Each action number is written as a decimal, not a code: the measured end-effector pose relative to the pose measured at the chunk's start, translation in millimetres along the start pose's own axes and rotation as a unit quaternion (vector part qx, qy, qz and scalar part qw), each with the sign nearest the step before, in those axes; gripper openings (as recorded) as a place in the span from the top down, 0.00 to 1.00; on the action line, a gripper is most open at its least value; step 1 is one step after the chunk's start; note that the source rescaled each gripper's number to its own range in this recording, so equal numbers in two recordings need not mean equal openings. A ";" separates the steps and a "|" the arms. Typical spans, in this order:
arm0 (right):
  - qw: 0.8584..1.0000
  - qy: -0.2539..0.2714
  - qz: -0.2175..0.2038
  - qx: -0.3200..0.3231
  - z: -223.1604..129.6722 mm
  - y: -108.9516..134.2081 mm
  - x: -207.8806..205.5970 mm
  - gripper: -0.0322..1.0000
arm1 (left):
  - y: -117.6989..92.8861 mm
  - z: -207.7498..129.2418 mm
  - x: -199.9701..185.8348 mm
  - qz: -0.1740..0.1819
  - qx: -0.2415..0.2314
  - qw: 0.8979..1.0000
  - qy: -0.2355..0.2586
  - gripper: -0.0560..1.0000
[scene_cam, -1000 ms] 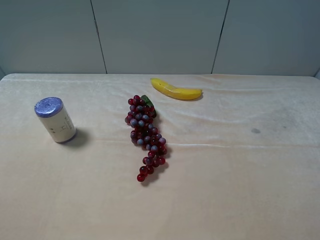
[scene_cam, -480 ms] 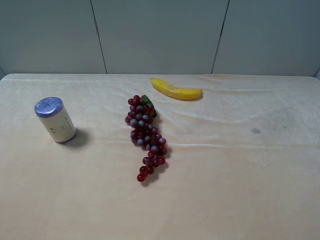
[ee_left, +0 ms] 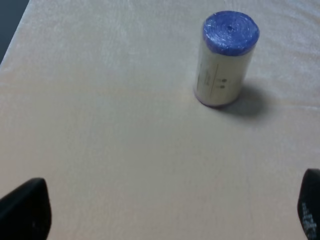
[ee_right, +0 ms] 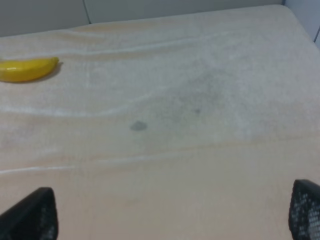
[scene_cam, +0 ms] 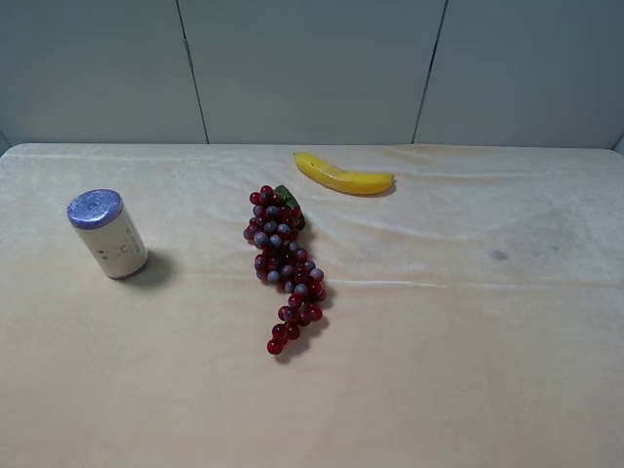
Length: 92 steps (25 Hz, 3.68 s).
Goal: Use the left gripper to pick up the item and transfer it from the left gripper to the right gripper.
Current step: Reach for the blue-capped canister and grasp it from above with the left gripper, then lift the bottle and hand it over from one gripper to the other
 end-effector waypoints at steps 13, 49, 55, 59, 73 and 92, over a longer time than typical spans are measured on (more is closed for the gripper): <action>1.000 0.000 0.000 0.000 0.0 0.0 0.0 0.00 | -7.0 75.1 24.6 0.009 0.001 0.993 0.116 0.02; 1.000 0.000 0.000 0.000 0.0 0.0 0.0 0.00 | -81.5 17.6 293.1 -0.047 0.098 0.900 0.421 0.02; 1.000 0.000 0.000 0.000 0.0 0.0 0.0 0.00 | -83.8 6.4 312.9 -0.049 0.096 0.905 0.412 0.05; 1.000 0.000 0.000 0.000 -0.1 0.0 0.0 0.00 | -85.3 6.7 319.3 -0.051 0.095 0.911 0.398 0.31; 1.000 0.000 0.000 0.000 -0.1 0.0 0.0 0.00 | -87.3 19.4 318.4 -0.052 0.095 0.915 0.389 0.95; 1.000 -0.001 0.008 0.002 0.3 2.5 0.0 0.00 | -160.2 124.0 239.8 -0.253 -0.014 0.915 0.312 0.95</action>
Point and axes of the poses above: a point on each arm's last joint axis where the gripper is mounted, x pointing out along that axis toward the gripper, y along the wrist's bending axis when the last joint is at zero, z = x × y, the point moved 6 cm from there along x, pointing out along that axis toward the gripper, and after that the axes turned 4 degrees about -x, right-handed, at the moved point
